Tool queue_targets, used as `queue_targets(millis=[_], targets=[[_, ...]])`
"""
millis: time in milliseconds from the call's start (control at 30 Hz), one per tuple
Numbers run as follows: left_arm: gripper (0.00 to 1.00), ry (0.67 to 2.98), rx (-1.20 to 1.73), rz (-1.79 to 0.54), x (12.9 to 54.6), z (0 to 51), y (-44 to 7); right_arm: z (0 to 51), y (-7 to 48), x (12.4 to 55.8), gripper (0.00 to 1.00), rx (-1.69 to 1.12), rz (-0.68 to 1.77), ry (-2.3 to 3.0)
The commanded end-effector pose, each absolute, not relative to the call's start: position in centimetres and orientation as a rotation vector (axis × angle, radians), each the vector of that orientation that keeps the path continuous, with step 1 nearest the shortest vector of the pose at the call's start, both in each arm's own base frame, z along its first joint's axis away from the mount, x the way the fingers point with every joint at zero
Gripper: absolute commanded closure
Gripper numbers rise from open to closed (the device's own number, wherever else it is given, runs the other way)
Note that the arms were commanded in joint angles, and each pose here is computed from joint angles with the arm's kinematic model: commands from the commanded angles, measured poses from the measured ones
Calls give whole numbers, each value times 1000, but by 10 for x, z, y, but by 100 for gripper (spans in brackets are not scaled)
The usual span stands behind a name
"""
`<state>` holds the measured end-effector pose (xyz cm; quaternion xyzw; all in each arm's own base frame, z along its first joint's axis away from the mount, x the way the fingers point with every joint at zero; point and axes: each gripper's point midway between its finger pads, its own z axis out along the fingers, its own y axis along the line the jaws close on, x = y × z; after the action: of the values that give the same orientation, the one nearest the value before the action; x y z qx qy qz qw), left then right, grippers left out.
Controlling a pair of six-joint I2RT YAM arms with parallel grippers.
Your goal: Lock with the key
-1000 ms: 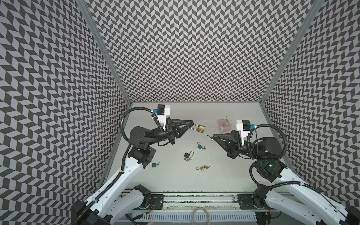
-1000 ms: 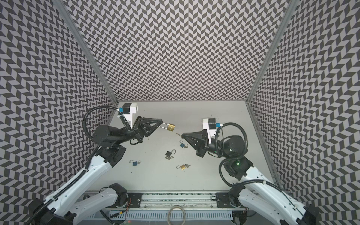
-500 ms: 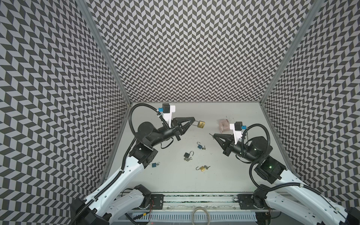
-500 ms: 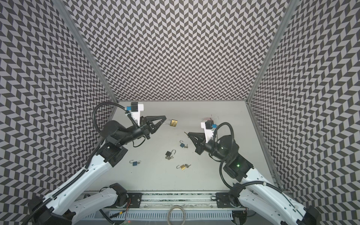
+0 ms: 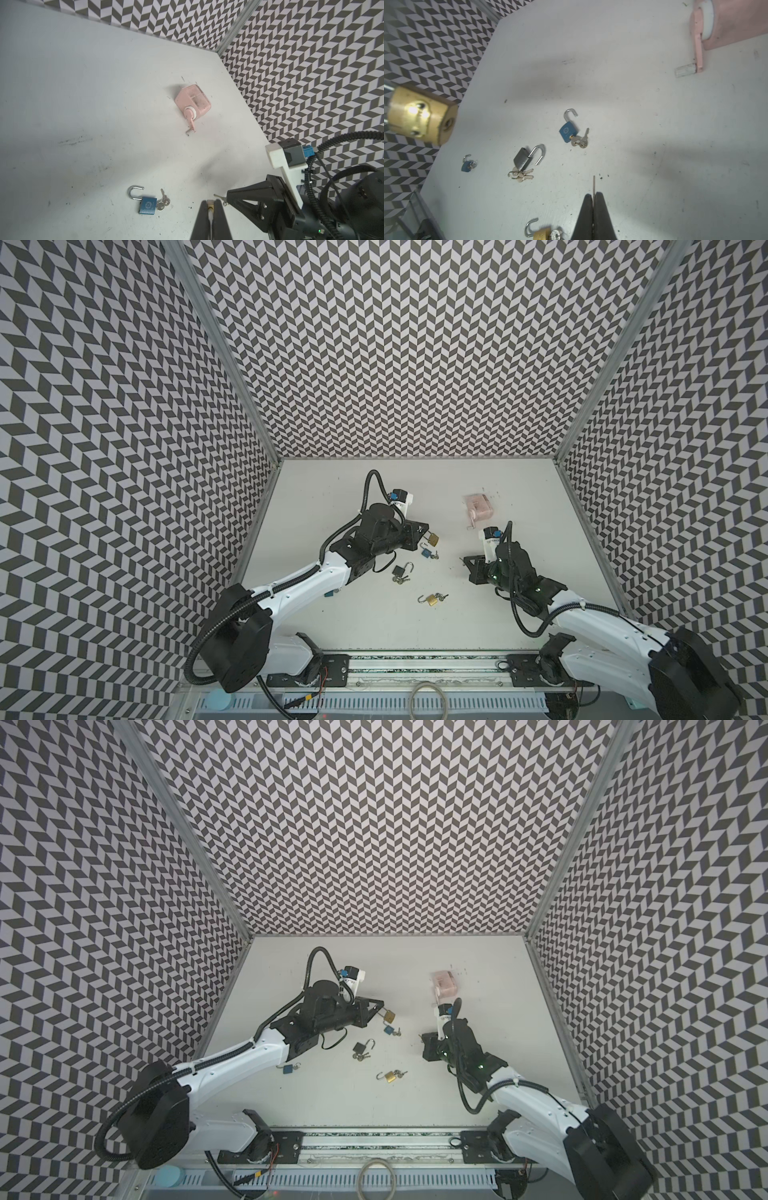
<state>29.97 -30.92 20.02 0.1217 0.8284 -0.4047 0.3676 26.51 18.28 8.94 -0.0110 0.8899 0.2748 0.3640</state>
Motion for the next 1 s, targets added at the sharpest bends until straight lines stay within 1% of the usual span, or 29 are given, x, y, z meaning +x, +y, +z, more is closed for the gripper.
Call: queue_targets(millis=[0, 167, 300, 467, 500, 533, 600, 633, 767, 833, 900, 967], targets=[[100, 2138, 279, -1048, 305, 195, -313, 102, 189, 286, 100, 18, 789, 2214], [100, 2168, 281, -1049, 309, 184, -319, 77, 192, 296, 100, -12, 768, 2329], [100, 2176, 284, -1042, 313, 182, -321, 56, 194, 293, 100, -9, 768, 2404], [100, 2183, 276, -1047, 316, 179, -320, 46, 191, 289, 100, 6, 747, 2429], [100, 2182, 275, -1051, 317, 180, -320, 46, 190, 289, 97, 11, 745, 2429], [100, 2182, 275, -1058, 317, 180, -320, 46, 189, 289, 92, 13, 743, 2430], [100, 2178, 268, -1067, 318, 181, -318, 47, 188, 288, 88, 10, 736, 2432], [100, 2177, 267, -1073, 318, 180, -318, 49, 187, 288, 84, 13, 731, 2426], [100, 2160, 251, -1111, 321, 190, -311, 69, 181, 291, 68, 6, 688, 2376], [100, 2145, 233, -1185, 322, 200, -304, 89, 178, 293, 64, -32, 656, 2326], [100, 2114, 221, -1249, 321, 213, -297, 113, 181, 295, 63, -101, 638, 2257], [100, 2085, 223, -1281, 320, 227, -289, 141, 191, 295, 61, -219, 600, 2176]])
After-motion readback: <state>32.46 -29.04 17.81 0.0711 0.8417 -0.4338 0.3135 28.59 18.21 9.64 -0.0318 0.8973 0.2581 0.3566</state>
